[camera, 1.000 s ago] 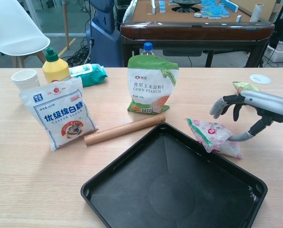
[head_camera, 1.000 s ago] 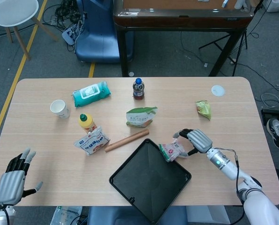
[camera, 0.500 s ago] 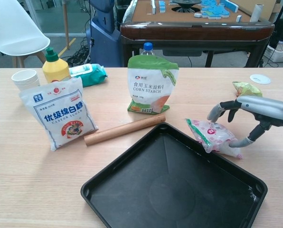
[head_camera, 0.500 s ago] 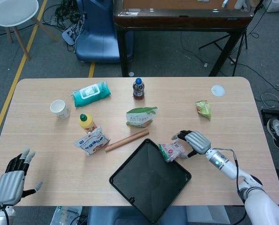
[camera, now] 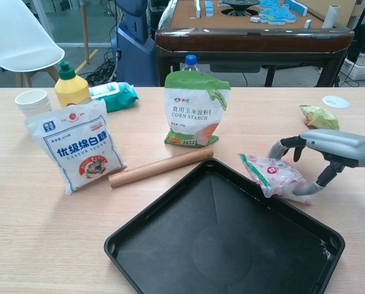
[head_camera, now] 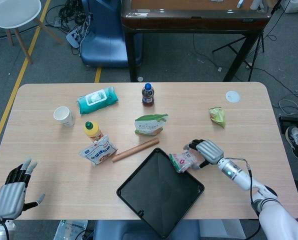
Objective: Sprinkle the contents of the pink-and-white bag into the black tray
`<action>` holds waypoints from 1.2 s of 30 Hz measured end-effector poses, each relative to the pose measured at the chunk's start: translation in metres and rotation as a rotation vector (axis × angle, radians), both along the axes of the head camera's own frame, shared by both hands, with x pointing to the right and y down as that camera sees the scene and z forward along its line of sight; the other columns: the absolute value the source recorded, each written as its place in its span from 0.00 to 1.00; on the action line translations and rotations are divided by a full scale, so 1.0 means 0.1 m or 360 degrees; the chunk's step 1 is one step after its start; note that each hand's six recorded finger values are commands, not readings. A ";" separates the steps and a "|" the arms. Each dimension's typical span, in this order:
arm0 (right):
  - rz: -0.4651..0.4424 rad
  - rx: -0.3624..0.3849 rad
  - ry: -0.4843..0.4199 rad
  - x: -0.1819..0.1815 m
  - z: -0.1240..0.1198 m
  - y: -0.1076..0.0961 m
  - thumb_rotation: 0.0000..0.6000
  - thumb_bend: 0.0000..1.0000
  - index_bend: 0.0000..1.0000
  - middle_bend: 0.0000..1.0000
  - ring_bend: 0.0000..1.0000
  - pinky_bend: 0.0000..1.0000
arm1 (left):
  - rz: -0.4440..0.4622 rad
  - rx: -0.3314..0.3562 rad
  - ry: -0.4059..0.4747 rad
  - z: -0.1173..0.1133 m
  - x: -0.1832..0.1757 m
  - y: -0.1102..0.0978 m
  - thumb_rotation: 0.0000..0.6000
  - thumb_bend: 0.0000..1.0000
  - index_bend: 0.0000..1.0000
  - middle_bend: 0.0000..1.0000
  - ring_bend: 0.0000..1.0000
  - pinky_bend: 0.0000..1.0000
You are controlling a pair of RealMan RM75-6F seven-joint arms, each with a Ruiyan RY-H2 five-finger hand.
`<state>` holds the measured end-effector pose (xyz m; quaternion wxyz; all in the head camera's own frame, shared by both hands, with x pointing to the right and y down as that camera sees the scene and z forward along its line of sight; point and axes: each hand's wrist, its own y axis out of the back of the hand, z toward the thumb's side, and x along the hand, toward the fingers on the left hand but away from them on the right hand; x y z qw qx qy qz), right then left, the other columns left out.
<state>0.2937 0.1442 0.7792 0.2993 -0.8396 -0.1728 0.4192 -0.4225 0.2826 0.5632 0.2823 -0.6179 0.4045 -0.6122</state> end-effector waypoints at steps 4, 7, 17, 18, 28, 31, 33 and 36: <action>-0.0008 -0.0005 0.0008 -0.02 0.02 -0.01 1.00 0.13 0.37 0.39 0.28 0.32 | -0.0007 0.0001 -0.0001 -0.01 -0.02 0.01 1.00 0.18 0.08 0.01 0.00 0.05; -0.0014 0.0004 0.0017 -0.03 0.02 -0.02 1.00 0.35 0.47 0.47 0.36 0.33 | -0.0009 0.0004 0.0001 -0.01 -0.02 0.01 1.00 0.18 0.08 0.01 0.00 0.05; -0.0021 0.0082 0.0011 -0.02 -0.05 -0.12 1.00 0.73 0.63 0.59 0.56 0.53 | -0.0012 0.0013 0.0018 -0.03 -0.02 0.01 1.00 0.18 0.08 0.01 0.00 0.04; -0.0025 0.0093 0.0008 -0.02 -0.06 -0.14 1.00 0.74 0.64 0.60 0.57 0.55 | -0.0011 0.0013 0.0017 -0.03 -0.02 0.01 1.00 0.18 0.08 0.01 0.00 0.04; -0.0193 0.0285 -0.0027 -0.06 -0.35 -0.30 1.00 0.74 0.66 0.61 0.59 0.58 | 0.0017 0.0038 0.0004 -0.09 -0.02 -0.04 1.00 0.18 0.08 0.01 0.00 0.04; -0.0279 0.0353 -0.0029 -0.12 -0.45 -0.33 1.00 0.74 0.66 0.62 0.59 0.58 | 0.0015 0.0047 0.0001 -0.10 -0.03 -0.05 1.00 0.18 0.08 0.01 0.00 0.04; -0.0345 0.0407 -0.0019 -0.16 -0.51 -0.34 1.00 0.74 0.67 0.62 0.59 0.58 | 0.0013 0.0055 0.0002 -0.11 -0.04 -0.06 1.00 0.18 0.08 0.01 0.00 0.04; -0.0440 0.0490 0.0000 -0.24 -0.60 -0.34 1.00 0.74 0.67 0.62 0.59 0.58 | 0.0008 0.0061 0.0006 -0.12 -0.05 -0.06 1.00 0.18 0.08 0.01 0.00 0.04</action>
